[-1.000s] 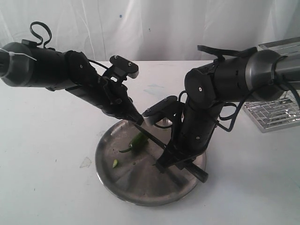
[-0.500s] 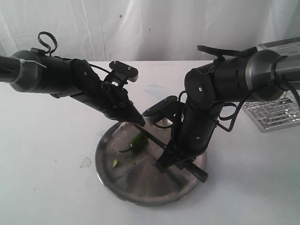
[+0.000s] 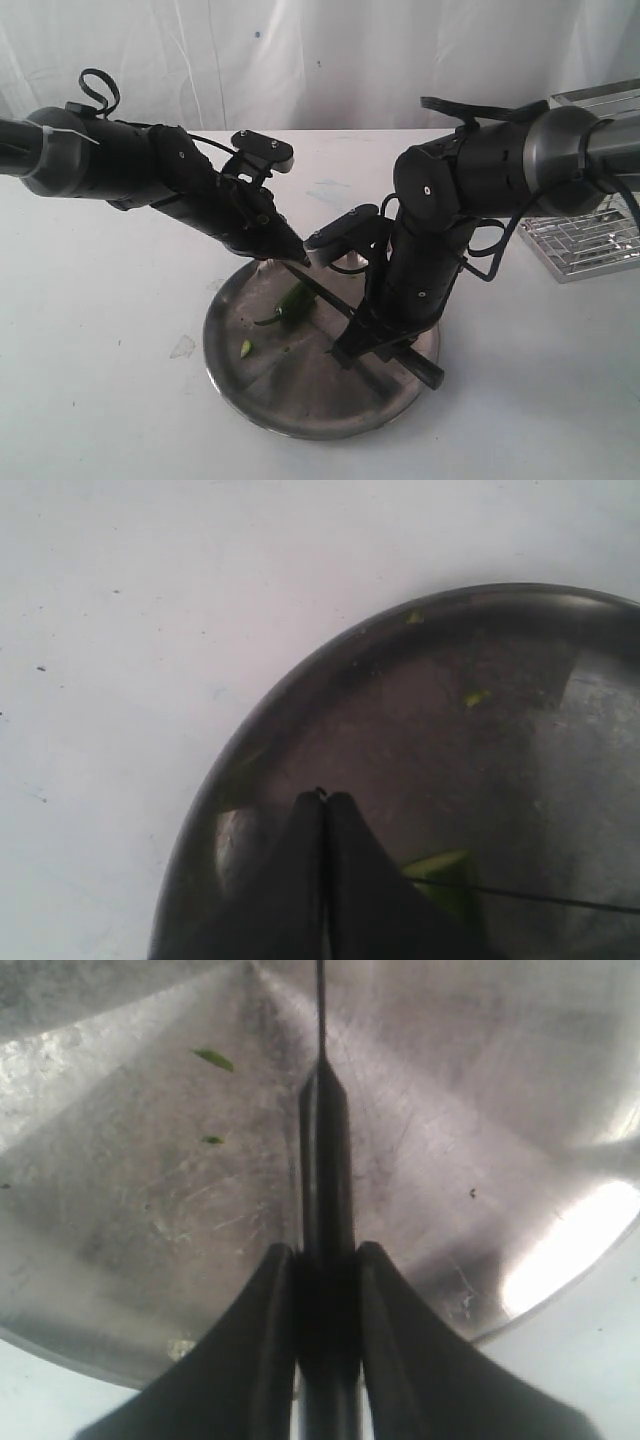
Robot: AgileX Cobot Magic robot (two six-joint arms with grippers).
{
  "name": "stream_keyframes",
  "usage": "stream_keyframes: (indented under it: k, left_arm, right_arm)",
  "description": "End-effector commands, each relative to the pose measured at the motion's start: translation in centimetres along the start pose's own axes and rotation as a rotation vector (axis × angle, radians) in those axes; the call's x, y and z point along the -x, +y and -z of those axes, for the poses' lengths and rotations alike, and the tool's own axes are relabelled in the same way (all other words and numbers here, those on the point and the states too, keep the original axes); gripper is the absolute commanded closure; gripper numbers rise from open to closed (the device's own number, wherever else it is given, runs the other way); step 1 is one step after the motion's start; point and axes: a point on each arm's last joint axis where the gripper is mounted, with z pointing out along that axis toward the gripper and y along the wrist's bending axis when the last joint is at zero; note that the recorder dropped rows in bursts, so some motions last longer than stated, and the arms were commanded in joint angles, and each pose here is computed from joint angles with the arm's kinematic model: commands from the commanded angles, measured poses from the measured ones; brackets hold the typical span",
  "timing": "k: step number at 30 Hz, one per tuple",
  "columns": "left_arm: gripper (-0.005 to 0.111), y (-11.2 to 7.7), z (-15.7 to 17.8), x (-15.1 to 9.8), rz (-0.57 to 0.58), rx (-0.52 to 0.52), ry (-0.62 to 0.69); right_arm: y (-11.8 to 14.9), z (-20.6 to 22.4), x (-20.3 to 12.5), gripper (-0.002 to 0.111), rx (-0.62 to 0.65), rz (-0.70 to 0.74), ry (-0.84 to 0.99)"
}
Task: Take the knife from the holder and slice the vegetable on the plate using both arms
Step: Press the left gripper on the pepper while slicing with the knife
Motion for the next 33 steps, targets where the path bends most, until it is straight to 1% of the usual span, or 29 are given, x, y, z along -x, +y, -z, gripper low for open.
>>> stream_keyframes:
  k: [1,9,19,24,28,30,33]
  left_arm:
    - [0.107,-0.3,0.0,-0.4,0.023,-0.025,0.025]
    - [0.107,-0.4,-0.1,-0.6,0.024,-0.037,0.042]
    - [0.107,0.0,-3.1,-2.7,0.03,-0.045,0.13]
    - [0.107,0.1,-3.6,-3.2,0.016,-0.041,0.148]
    - [0.107,0.2,-2.7,-2.5,-0.026,-0.026,0.127]
    - [0.107,0.1,-1.7,-1.9,-0.053,-0.018,0.106]
    - [0.107,-0.1,0.0,-0.7,-0.063,-0.012,0.057]
  right_arm:
    - [0.0,0.1,0.3,0.108,-0.005,0.002,-0.014]
    - [-0.1,0.1,0.3,0.108,-0.006,0.002,-0.018]
    - [-0.1,0.1,0.3,0.108,-0.006,0.002,-0.018]
    - [-0.1,0.1,0.3,0.108,-0.006,0.002,-0.018]
    - [-0.1,0.1,0.3,0.108,-0.006,-0.019,-0.018]
    - [-0.1,0.1,0.3,0.108,-0.006,-0.019,-0.018]
    - [-0.1,0.1,0.3,0.108,-0.006,-0.019,-0.018]
